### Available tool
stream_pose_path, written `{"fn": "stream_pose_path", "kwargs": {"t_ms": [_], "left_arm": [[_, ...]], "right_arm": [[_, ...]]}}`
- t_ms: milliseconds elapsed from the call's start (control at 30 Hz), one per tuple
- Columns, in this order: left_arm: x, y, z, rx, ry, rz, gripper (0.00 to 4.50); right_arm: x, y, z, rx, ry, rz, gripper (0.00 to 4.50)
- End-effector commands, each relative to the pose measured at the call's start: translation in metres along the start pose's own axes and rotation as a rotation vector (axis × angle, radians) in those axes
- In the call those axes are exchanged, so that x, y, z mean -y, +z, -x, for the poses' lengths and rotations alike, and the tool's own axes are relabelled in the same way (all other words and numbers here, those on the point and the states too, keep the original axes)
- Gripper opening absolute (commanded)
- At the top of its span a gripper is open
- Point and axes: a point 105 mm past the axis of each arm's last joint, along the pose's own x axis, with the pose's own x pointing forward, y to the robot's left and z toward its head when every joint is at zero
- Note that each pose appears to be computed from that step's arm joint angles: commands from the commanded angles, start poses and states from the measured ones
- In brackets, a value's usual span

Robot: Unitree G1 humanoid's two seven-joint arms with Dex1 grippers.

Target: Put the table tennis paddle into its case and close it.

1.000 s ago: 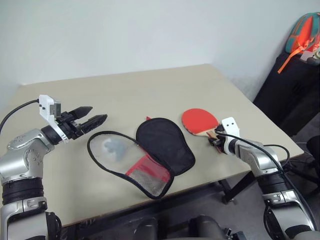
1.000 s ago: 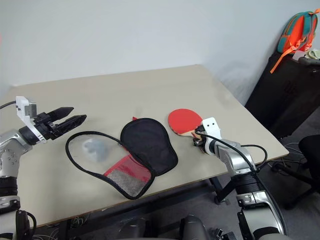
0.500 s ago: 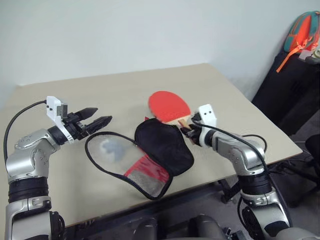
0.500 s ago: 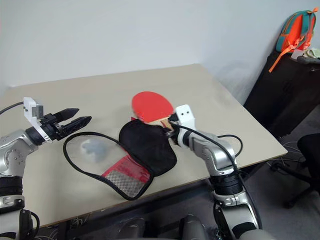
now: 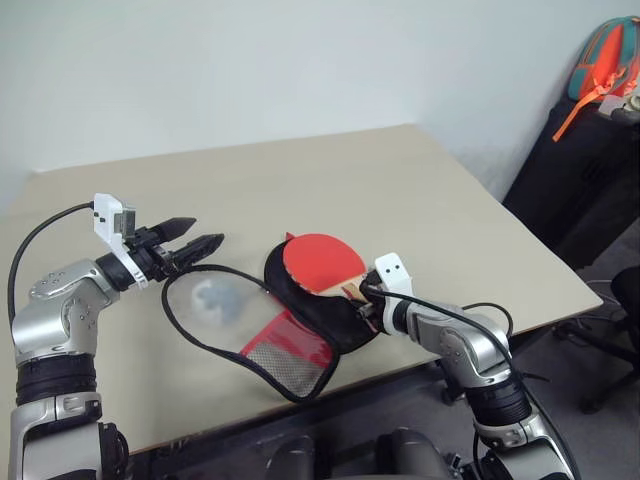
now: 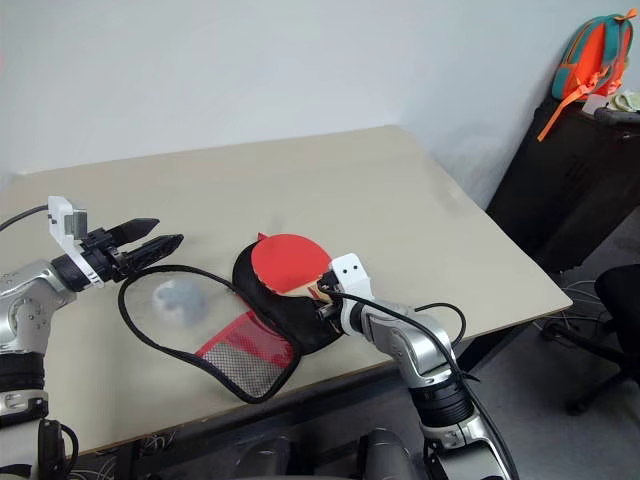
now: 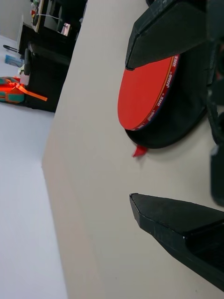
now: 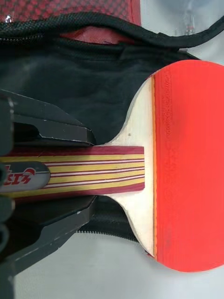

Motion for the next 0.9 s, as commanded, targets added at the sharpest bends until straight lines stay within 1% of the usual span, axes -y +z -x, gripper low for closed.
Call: {"fn": "stream_pose_path", "kwargs": {"t_ms": [33, 333, 433, 533, 800, 900], "left_arm": [[0.001, 0.019, 0.001, 0.018, -0.005, -0.061, 4.50], [0.002, 0.018, 0.003, 0.017, 0.005, -0.057, 4.50], [0.002, 0.018, 0.003, 0.019, 0.008, -0.058, 4.50], [0.001, 0.018, 0.004, 0.021, 0.012, -0.059, 4.50], [0.000, 0.019, 0.006, 0.026, 0.025, -0.061, 4.50], [-0.001, 0.019, 0.007, 0.028, 0.031, -0.061, 4.50]], "right_arm": [[-0.003, -0.003, -0.004, -0.004, 0.014, 0.011, 1.13], [-0.017, 0.021, -0.004, 0.050, 0.062, 0.067, 1.13], [-0.026, 0.019, -0.006, 0.041, 0.094, 0.075, 1.13], [-0.028, 0.018, -0.008, 0.036, 0.093, 0.083, 1.13], [-0.029, 0.021, -0.014, 0.034, 0.096, 0.105, 1.13], [-0.023, 0.023, -0.017, 0.036, 0.068, 0.105, 1.13]]}}
